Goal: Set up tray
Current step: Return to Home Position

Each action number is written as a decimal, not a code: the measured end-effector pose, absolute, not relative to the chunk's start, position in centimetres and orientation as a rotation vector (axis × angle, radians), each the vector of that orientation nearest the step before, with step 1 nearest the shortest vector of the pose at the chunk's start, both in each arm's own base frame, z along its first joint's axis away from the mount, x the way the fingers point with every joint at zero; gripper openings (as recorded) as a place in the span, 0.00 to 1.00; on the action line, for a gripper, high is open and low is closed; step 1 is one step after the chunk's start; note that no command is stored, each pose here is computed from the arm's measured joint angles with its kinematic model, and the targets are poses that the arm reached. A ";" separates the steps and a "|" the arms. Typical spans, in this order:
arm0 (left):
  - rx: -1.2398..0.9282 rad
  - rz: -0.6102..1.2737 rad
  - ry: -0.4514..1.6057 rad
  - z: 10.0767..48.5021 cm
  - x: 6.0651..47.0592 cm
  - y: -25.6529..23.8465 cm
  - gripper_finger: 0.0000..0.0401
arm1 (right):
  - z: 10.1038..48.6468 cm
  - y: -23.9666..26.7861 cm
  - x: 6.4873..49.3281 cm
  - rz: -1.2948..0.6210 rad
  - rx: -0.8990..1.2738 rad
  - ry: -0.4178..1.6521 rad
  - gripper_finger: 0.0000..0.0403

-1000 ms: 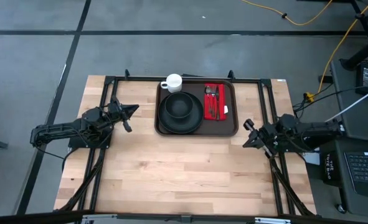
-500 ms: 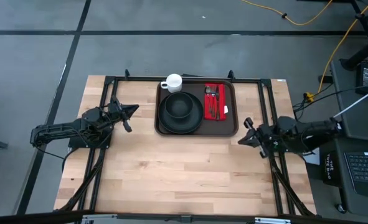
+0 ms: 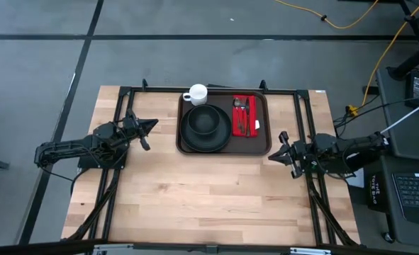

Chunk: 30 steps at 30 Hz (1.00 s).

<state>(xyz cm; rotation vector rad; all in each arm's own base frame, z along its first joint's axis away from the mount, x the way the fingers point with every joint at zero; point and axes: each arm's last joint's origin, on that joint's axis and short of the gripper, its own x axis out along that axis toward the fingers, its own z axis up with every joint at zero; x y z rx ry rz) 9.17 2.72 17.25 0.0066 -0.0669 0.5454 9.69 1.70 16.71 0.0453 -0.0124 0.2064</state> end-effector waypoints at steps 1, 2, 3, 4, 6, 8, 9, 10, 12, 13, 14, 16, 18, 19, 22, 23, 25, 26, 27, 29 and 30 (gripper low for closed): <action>0.006 0.545 -0.067 17.2 9.2 2.7 0.01 | 16.7 1.7 9.7 0.207 0.046 -0.011 0.06; 0.006 0.545 -0.067 17.2 9.2 2.7 0.01 | 16.7 1.7 9.7 0.207 0.046 -0.012 0.06; 0.006 0.545 -0.067 17.2 9.2 2.7 0.01 | 16.7 1.7 9.7 0.207 0.049 -0.013 0.06; 0.006 0.545 -0.067 17.2 9.2 2.7 0.01 | 16.7 1.7 9.7 0.212 0.049 -0.013 0.06; 0.007 0.545 -0.067 17.2 9.2 2.7 0.01 | 16.8 1.8 9.7 0.225 0.045 -0.018 0.06; 0.006 0.545 -0.067 17.2 9.2 2.7 0.01 | 16.8 1.8 9.7 0.235 0.044 -0.018 0.06; 0.006 0.546 -0.067 17.2 9.2 2.7 0.01 | 16.8 1.8 9.7 0.234 0.044 -0.018 0.06; 0.006 0.546 -0.067 17.2 9.2 2.7 0.01 | 16.8 1.8 9.7 0.234 0.044 -0.018 0.06; 0.007 0.546 -0.067 17.2 9.2 2.7 0.01 | 16.8 1.8 9.7 0.234 0.049 -0.017 0.06; 0.007 0.546 -0.067 17.2 9.2 2.7 0.01 | 16.8 1.8 9.7 0.234 0.058 -0.016 0.06; 0.006 0.546 -0.067 17.2 9.2 2.7 0.01 | 16.8 1.8 9.7 0.234 0.074 -0.014 0.06; 0.007 0.546 -0.067 17.2 9.2 2.7 0.01 | 16.8 1.8 9.7 0.234 0.100 -0.011 0.06; 0.006 0.546 -0.067 17.2 9.2 2.7 0.01 | 16.8 1.8 9.7 0.234 0.106 -0.010 0.06; 0.006 0.546 -0.067 17.2 9.2 2.7 0.01 | 16.8 1.8 9.7 0.234 0.105 -0.011 0.06; 0.006 0.546 -0.066 17.2 9.2 2.7 0.01 | 16.8 1.8 9.7 0.234 0.100 -0.011 0.06; 0.007 0.546 -0.066 17.2 9.2 2.7 0.01 | 16.8 1.8 9.7 0.234 0.103 -0.010 0.06; 0.007 0.546 -0.066 17.2 9.2 2.7 0.01 | 16.8 1.8 9.7 0.234 0.104 -0.010 0.06; 0.006 0.546 -0.066 17.2 9.2 2.7 0.01 | 16.8 1.8 9.7 0.234 0.101 -0.011 0.06; 0.006 0.546 -0.066 17.2 9.2 2.7 0.01 | 16.8 1.8 9.7 0.234 0.100 -0.011 0.06; 0.006 0.546 -0.066 17.2 9.2 2.7 0.01 | 16.8 1.8 9.7 0.234 0.103 -0.010 0.06; 0.007 0.546 -0.066 17.2 9.2 2.7 0.01 | 16.8 1.8 9.7 0.234 0.103 -0.010 0.06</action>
